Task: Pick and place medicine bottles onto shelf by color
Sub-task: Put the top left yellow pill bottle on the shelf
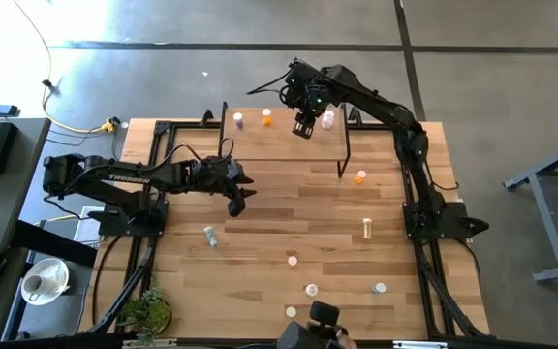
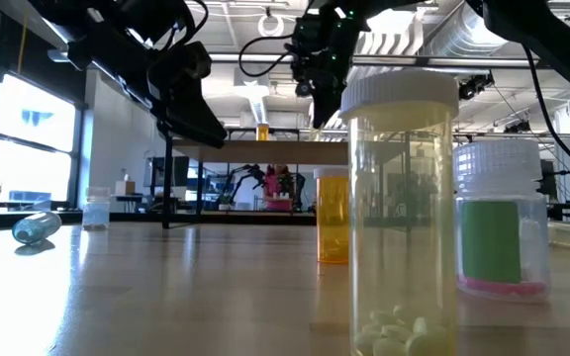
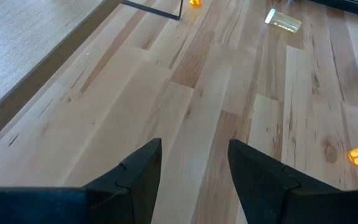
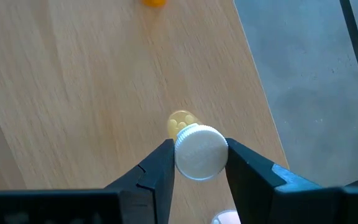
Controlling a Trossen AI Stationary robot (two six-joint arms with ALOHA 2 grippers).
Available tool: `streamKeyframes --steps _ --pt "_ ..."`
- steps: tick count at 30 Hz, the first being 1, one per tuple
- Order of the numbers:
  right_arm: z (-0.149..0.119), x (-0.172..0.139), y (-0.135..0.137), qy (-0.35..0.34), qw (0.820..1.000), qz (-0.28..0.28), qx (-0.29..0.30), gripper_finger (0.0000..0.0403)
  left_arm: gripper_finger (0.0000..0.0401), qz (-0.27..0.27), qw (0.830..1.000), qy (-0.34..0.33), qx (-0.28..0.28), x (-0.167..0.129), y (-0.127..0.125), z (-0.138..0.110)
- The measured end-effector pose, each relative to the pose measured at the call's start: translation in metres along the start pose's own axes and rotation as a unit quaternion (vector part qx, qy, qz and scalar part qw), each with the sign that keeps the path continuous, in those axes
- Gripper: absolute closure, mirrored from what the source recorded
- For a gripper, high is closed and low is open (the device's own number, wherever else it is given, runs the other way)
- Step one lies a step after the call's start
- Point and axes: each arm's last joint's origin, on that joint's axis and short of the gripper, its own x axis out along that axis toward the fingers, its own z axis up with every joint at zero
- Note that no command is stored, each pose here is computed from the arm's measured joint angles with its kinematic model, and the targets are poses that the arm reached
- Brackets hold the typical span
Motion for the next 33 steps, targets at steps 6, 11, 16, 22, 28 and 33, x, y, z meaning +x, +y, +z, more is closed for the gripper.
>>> streamKeyframes --steps 6,11,16,22,28,33 --pt "0.0019 0.0067 0.0015 0.007 1.0 -0.013 -0.003 0.0279 0.0227 0.0 1.0 0.003 0.0 0.0 0.0001 -0.0006" --pt "0.0025 0.0073 0.0023 0.009 1.0 -0.023 -0.004 0.0279 0.0227 0.001 1.0 0.006 0.0 0.0 0.0002 -0.0011" --pt "0.0027 0.0075 0.0023 0.008 1.0 -0.023 -0.004 0.0279 0.0227 0.001 1.0 0.006 0.0 0.0 0.0002 -0.0011" --pt "0.0038 0.0083 0.002 0.004 1.0 -0.024 -0.004 0.0279 0.0227 0.001 1.0 0.006 0.0 0.0 0.0002 -0.0011" --pt "0.0041 0.0084 0.0019 0.002 1.0 -0.024 -0.004 0.0279 0.0227 0.001 1.0 0.006 0.0 0.0 0.0002 -0.0011" --pt "0.0041 0.0084 0.0019 0.002 1.0 -0.024 -0.004 0.0279 0.0227 0.001 1.0 0.006 0.0 0.0 0.0002 -0.0011"
